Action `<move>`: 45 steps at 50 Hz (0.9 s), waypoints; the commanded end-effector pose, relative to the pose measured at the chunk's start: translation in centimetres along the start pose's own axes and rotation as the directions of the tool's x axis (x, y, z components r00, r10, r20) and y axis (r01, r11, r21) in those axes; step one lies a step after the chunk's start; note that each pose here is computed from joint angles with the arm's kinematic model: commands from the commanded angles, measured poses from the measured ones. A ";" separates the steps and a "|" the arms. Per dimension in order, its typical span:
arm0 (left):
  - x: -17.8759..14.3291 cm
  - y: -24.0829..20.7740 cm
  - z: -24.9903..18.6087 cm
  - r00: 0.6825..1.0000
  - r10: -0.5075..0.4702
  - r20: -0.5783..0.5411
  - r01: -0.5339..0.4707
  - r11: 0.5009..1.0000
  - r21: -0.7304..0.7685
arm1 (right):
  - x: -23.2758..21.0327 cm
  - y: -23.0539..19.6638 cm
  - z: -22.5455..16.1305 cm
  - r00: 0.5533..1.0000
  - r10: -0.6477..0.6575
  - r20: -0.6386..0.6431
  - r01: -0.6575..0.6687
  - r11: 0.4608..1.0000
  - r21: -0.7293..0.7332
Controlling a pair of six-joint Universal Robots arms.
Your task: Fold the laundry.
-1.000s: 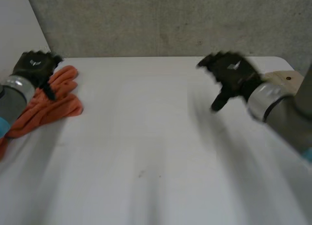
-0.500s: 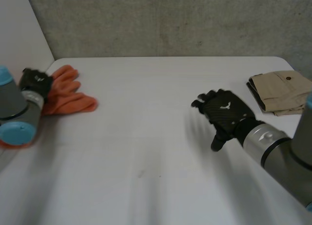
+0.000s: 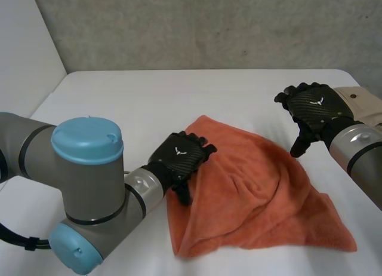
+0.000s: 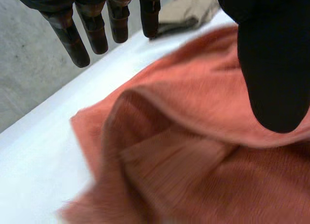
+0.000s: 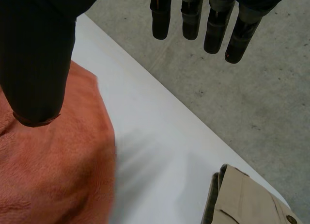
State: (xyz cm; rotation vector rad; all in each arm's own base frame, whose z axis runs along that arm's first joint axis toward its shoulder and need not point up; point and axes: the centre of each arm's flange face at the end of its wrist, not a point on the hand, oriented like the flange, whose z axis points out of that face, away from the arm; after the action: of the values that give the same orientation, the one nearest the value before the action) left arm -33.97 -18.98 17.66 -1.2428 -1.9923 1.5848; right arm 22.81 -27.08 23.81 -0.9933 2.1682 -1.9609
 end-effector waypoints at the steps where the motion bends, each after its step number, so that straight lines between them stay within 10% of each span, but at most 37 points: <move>1: -4.2 -0.9 0.0 0.989 0.033 0.145 -0.033 0.999 -0.002 | -0.1 -0.1 0.1 0.999 0.003 0.035 -0.002 0.999 -0.047; 19: -5.9 1.2 0.8 0.984 -0.009 0.179 0.021 0.998 -0.066 | -4.2 4.1 -3.4 0.905 -0.111 0.412 0.252 0.919 -0.304; 45: -6.4 3.9 4.0 0.985 -0.019 0.174 0.043 0.990 -0.138 | -5.8 9.1 -5.6 0.931 -0.168 0.324 0.273 0.910 -0.312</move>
State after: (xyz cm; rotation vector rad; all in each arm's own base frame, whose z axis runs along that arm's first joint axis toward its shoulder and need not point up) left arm -31.33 -25.88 13.81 -1.1677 -2.2642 1.5699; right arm 21.31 -19.65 15.61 -1.5408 2.3695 -1.3220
